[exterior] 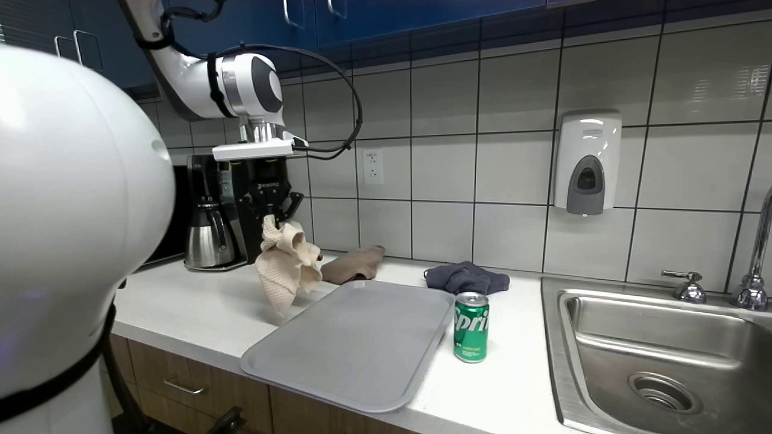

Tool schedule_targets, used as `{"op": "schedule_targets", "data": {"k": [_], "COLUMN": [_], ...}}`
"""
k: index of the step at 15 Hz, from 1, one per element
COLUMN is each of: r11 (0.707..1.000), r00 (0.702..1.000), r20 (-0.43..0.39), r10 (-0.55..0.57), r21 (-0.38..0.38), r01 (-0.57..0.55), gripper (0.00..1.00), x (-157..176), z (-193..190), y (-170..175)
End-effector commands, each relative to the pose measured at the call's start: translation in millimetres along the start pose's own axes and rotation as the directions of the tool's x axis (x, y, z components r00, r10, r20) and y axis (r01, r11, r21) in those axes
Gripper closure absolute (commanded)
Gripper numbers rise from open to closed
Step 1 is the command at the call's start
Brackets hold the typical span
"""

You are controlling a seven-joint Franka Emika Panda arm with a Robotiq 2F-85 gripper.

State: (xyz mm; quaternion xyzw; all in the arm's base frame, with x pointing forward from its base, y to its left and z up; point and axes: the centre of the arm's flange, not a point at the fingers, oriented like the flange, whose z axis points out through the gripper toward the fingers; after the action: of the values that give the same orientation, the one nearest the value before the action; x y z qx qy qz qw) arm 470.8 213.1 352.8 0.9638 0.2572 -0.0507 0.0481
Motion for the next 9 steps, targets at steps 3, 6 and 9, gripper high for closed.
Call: {"op": "schedule_targets", "data": {"k": [3, 6, 9], "r11": [0.996, 0.992, 0.986], "r00": [0.996, 0.991, 0.985], "r20": [0.017, 0.037, 0.059], "r10": [0.085, 0.125, 0.165], "r21": [0.004, 0.008, 0.015], "r01": [-0.085, -0.125, -0.166], "gripper": [0.97, 0.97, 0.97], "x": [-46, -64, -78], "z": [-7, -1, 5], "y": [34, 48, 61]}}
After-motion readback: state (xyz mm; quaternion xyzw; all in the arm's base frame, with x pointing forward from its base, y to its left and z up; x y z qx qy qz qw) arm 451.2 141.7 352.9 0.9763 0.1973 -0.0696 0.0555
